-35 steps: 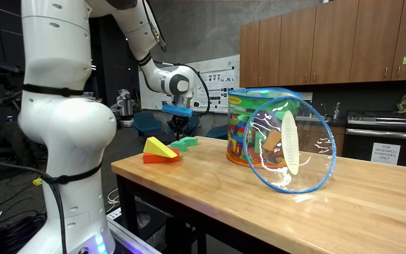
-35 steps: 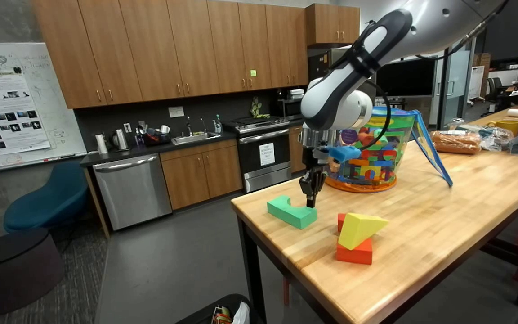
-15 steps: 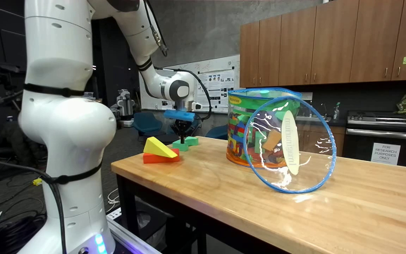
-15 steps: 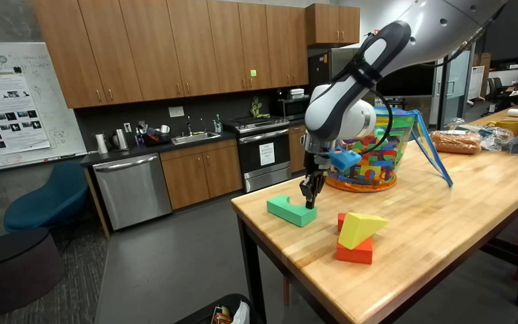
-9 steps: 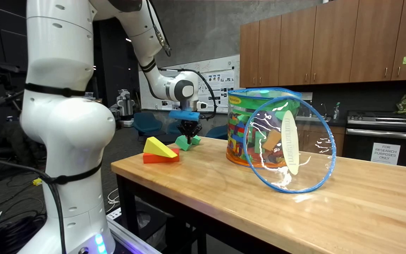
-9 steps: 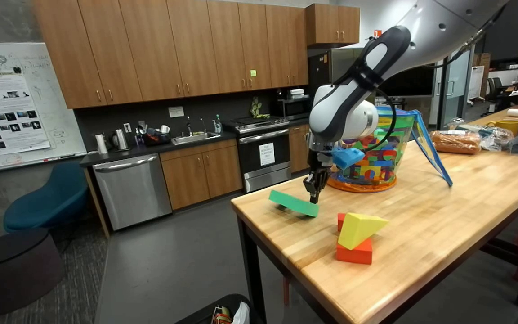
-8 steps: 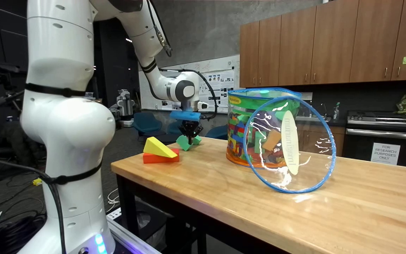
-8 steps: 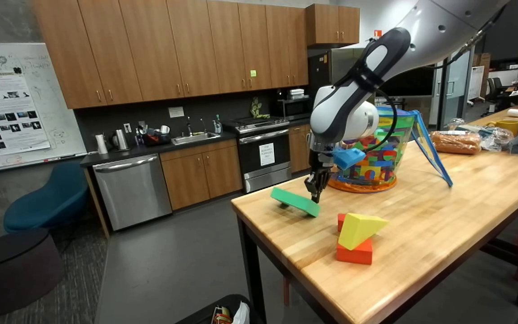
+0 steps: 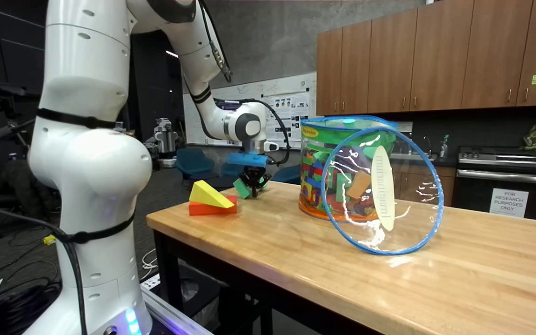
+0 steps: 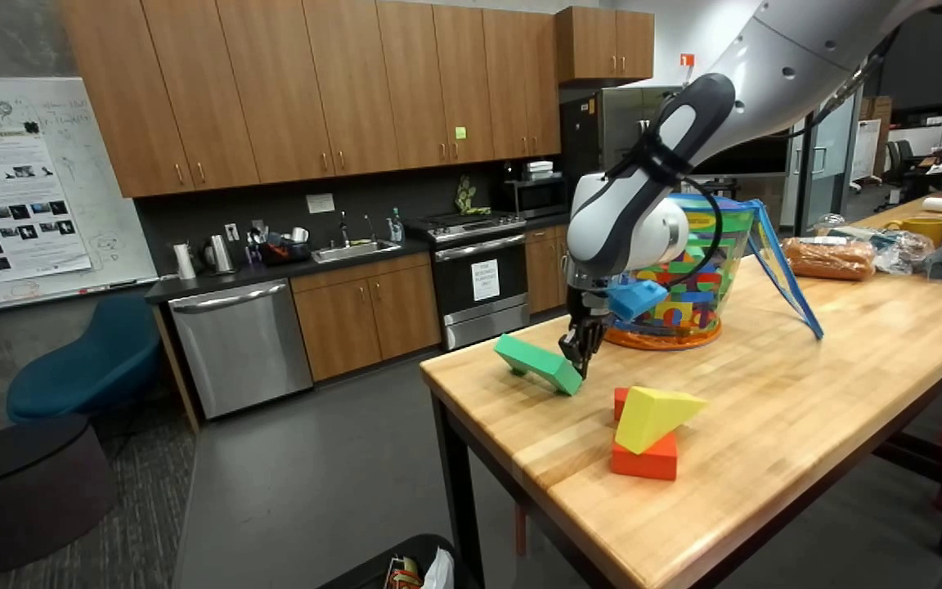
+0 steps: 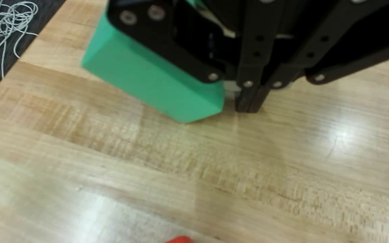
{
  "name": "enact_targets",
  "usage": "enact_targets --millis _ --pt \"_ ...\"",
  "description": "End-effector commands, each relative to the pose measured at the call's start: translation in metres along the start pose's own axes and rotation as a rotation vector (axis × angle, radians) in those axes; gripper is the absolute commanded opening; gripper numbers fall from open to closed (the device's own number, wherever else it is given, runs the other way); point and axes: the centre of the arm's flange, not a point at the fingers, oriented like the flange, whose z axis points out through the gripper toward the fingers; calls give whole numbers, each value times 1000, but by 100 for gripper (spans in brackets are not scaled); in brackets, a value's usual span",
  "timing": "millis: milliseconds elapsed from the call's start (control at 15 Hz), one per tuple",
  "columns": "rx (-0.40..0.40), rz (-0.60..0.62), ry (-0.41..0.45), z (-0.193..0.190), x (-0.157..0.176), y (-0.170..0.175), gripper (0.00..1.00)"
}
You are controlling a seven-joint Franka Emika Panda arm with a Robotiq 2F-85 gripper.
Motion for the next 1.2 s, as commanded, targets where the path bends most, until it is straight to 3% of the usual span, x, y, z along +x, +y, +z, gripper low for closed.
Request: enact_targets --millis 0,1133 --pt "-12 19 14 1 4 -1 0" --pt "78 51 -3 -45 7 -25 0"
